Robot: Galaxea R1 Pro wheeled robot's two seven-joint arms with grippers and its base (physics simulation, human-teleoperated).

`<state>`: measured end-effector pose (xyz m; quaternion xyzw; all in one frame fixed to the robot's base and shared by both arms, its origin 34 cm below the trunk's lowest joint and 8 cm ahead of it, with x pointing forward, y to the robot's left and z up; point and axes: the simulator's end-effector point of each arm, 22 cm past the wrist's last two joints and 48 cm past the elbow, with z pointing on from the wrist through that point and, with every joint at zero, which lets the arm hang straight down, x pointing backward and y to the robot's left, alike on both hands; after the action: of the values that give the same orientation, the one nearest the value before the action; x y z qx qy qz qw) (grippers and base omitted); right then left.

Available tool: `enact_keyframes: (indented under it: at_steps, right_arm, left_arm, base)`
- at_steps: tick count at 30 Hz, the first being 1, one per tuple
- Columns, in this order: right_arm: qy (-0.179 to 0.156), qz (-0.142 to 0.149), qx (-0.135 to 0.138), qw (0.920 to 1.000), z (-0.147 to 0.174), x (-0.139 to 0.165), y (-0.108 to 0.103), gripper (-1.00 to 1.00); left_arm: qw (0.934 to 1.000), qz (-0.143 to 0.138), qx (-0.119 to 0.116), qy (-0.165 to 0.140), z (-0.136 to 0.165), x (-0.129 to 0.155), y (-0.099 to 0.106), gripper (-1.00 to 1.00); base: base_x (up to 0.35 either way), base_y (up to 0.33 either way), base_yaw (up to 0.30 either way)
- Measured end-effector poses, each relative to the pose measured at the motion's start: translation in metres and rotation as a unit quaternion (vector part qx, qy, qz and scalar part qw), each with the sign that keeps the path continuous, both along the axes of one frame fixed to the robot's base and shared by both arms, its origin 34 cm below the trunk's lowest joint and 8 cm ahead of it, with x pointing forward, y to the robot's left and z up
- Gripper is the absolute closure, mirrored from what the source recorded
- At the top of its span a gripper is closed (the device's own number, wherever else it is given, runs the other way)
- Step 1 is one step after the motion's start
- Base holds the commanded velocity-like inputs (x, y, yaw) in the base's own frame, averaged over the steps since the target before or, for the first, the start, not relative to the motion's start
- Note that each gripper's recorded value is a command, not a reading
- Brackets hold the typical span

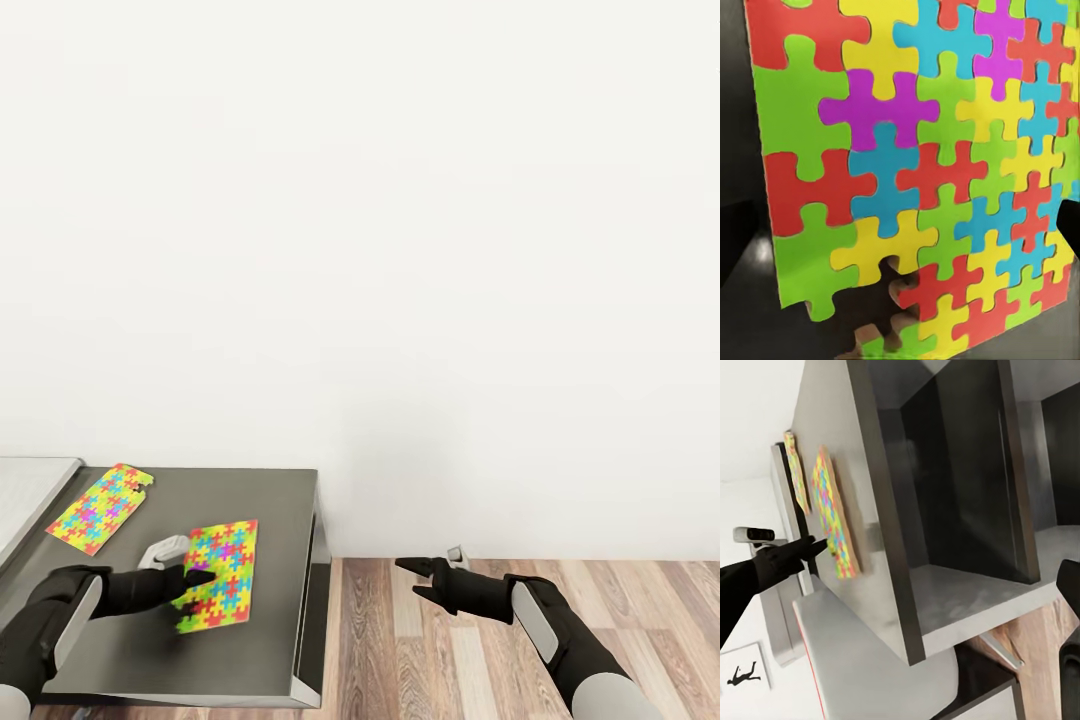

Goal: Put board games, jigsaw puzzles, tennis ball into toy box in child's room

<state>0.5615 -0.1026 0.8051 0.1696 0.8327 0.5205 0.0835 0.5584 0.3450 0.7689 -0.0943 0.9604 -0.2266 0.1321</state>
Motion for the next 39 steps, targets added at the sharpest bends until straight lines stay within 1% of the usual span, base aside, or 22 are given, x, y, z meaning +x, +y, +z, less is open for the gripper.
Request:
enact_keyframes:
  at_steps: [4,11,14,17,20,25,39]
  right_arm:
    - [0.000,0.000,0.000,1.0000,0.000,0.000,0.000,-1.00]
    - [0.000,0.000,0.000,1.0000,0.000,0.000,0.000,-1.00]
    - [0.000,0.000,0.000,1.0000,0.000,0.000,0.000,-1.00]
    - [0.000,0.000,0.000,1.0000,0.000,0.000,0.000,-1.00]
    - [0.000,0.000,0.000,1.0000,0.000,0.000,0.000,-1.00]
    - [0.000,0.001,0.000,1.0000,0.000,0.000,0.001,-1.00]
    - [-0.001,0.001,0.000,1.0000,0.001,0.000,0.001,-1.00]
  left_arm:
    - [0.9999,-0.002,-0.010,-0.002,0.001,0.001,-0.006,-1.00]
    - [0.9999,-0.003,-0.013,-0.003,0.002,0.001,-0.008,-1.00]
    - [0.9999,-0.004,-0.013,-0.009,0.002,0.003,-0.010,-1.00]
    - [0.9997,-0.007,-0.014,-0.021,0.003,0.007,-0.012,-1.00]
    - [0.9993,-0.010,-0.021,-0.029,0.005,0.009,-0.016,-1.00]
    - [0.9983,-0.017,-0.041,-0.038,0.010,0.011,-0.025,-1.00]
    - [0.9977,-0.019,-0.051,-0.041,0.012,0.011,-0.032,-1.00]
  base:
    - [0.000,0.000,0.000]
    - [0.000,0.000,0.000]
    - [0.000,0.000,0.000]
    - [0.000,0.000,0.000]
    - [0.000,0.000,0.000]
    - [0.000,0.000,0.000]
    - [0.000,0.000,0.000]
